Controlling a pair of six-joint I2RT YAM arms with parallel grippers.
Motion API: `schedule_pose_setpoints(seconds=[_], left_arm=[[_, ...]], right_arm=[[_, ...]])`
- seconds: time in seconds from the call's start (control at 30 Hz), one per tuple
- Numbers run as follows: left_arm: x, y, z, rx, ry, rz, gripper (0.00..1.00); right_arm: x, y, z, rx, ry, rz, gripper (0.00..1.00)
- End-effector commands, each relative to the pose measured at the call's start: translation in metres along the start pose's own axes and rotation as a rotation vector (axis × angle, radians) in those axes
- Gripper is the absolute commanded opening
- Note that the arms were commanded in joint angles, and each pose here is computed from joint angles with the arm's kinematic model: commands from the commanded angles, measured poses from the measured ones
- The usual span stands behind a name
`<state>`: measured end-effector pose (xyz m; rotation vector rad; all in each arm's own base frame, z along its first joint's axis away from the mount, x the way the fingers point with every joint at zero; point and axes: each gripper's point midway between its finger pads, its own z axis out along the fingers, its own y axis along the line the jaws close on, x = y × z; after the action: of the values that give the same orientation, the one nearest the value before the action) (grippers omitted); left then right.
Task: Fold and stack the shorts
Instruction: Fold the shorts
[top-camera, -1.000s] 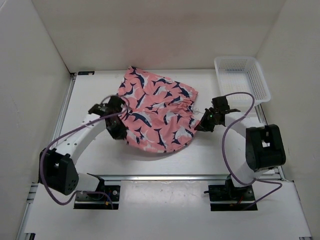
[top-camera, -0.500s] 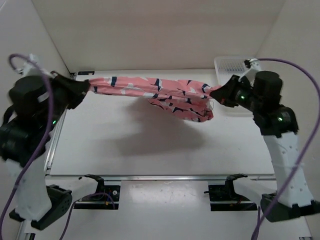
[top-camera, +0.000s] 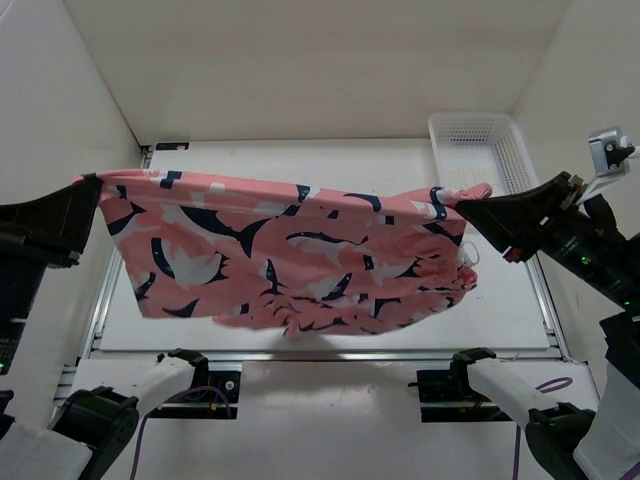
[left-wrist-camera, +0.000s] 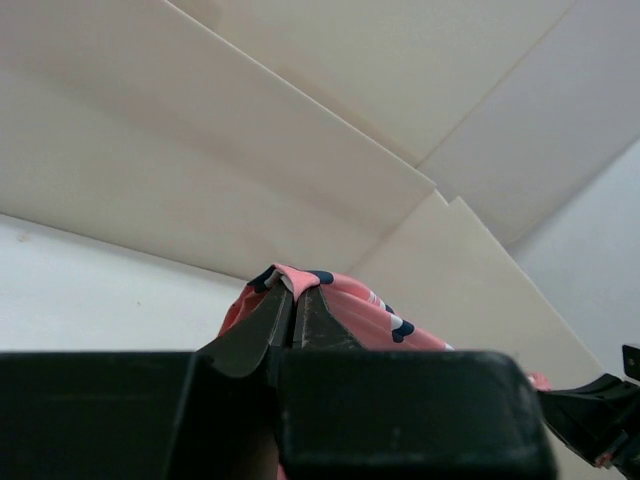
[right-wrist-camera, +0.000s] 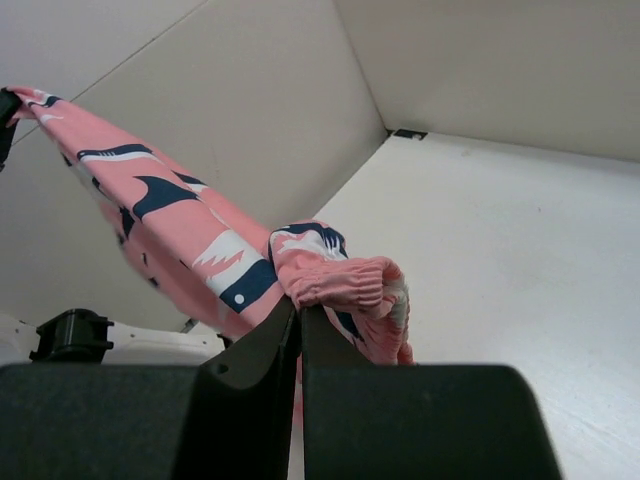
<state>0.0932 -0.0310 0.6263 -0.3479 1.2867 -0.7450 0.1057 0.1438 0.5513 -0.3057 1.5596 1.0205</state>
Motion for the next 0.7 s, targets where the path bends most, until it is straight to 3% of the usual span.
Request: schedule_pose_setpoints(seconds=[0.0, 0.1, 0.3, 0.33, 0.4, 0.43, 0.67], left_arm=[[-0.042, 0.036, 0.031, -0.229, -0.226, 0.083, 0.1], [-0.027, 0.052, 0.073, -0.314, -0.196, 0.138, 0.1], [0.046, 0.101, 0.191, -0.468, -0.02, 0.258, 0.1], [0.075, 0.117, 0.222, -0.498, 0.048, 0.28, 0.1], [0.093, 0.134, 0.249, -0.523, 0.092, 0.32, 0.1], [0.125, 0.155, 0.277, -0.546, 0.167, 0.336, 0.1], [0.236, 0.288, 0.35, -0.686, 0.441, 0.37, 0.1]], right_arm=[[0.018, -0.061, 0.009, 0.268, 0.036, 0.083, 0.01], [0.027, -0.096, 0.024, 0.379, 0.061, 0.12, 0.01], [0.075, -0.202, 0.076, 0.621, 0.151, 0.168, 0.01], [0.097, -0.228, 0.089, 0.666, 0.215, 0.194, 0.01], [0.117, -0.262, 0.112, 0.711, 0.268, 0.199, 0.01], [0.136, -0.281, 0.117, 0.741, 0.307, 0.219, 0.01], [0.238, -0.397, 0.172, 0.865, 0.513, 0.331, 0.01]])
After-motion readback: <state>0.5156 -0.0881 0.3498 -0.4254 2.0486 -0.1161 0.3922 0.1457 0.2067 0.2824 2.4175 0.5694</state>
